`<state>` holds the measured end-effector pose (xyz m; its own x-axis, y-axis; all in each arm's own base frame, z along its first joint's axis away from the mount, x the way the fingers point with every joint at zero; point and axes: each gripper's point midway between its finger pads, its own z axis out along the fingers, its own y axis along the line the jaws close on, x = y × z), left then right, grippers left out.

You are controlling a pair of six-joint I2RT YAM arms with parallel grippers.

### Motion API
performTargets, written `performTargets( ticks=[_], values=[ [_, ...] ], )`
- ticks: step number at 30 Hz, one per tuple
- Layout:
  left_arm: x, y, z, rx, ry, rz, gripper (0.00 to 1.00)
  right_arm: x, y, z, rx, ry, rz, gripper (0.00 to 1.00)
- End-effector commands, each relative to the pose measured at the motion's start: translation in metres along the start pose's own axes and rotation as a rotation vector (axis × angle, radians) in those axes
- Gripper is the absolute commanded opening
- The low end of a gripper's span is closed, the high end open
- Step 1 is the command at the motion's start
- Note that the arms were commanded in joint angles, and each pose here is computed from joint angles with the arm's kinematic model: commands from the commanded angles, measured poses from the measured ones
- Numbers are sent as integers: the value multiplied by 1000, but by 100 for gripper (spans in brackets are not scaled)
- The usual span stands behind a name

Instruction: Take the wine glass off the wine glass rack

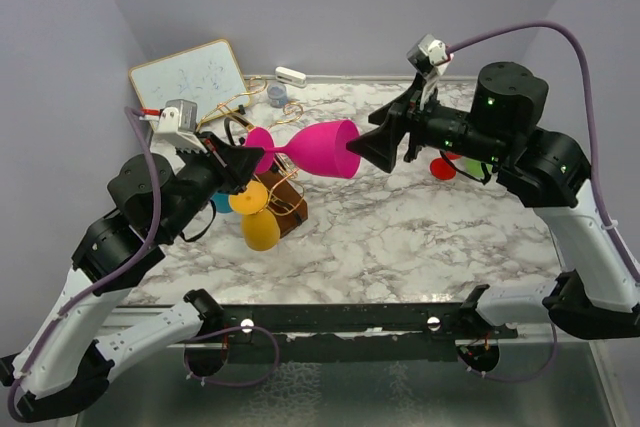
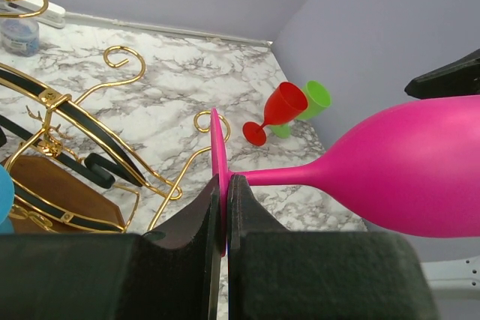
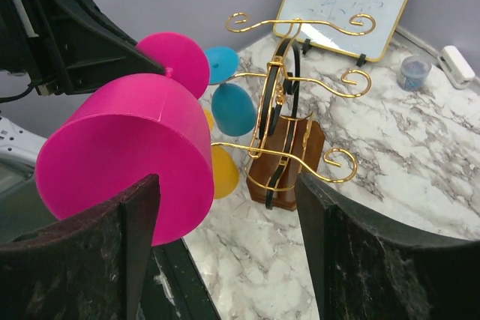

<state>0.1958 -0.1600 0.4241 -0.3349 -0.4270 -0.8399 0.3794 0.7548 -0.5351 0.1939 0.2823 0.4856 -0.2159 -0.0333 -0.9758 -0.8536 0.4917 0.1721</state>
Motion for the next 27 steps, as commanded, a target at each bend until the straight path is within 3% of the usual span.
performTargets(
  ticks=[1,3,5,6,8,9,11,14,18,20,27],
  values=[
    [-9,-17,0,78,-24,15,0,7,11,2,-58,27,16,72],
    [-10,-19,1,91,-23,16,0,11,10,7,-62,41,20,68],
    [-11,-23,2,107,-27,14,0,17,10,12,-69,60,26,55],
    [-11,-24,2,110,-26,13,0,18,10,13,-73,65,28,44],
    [-10,-23,3,107,-24,13,0,22,11,16,-86,73,34,10],
    [-10,-22,3,99,-22,14,0,22,12,16,-90,71,38,2],
    [-8,-18,4,80,-18,14,3,23,12,14,-88,66,42,1],
    [-8,-11,4,46,-25,14,24,21,7,8,-48,43,47,1],
    [-8,1,3,-19,-33,8,66,15,-6,-10,52,1,49,1],
    [-8,8,3,-53,-36,8,97,10,-16,-26,133,-33,57,1],
    [-16,8,0,-50,-70,27,99,5,-69,-88,503,-132,83,1]
  ],
)
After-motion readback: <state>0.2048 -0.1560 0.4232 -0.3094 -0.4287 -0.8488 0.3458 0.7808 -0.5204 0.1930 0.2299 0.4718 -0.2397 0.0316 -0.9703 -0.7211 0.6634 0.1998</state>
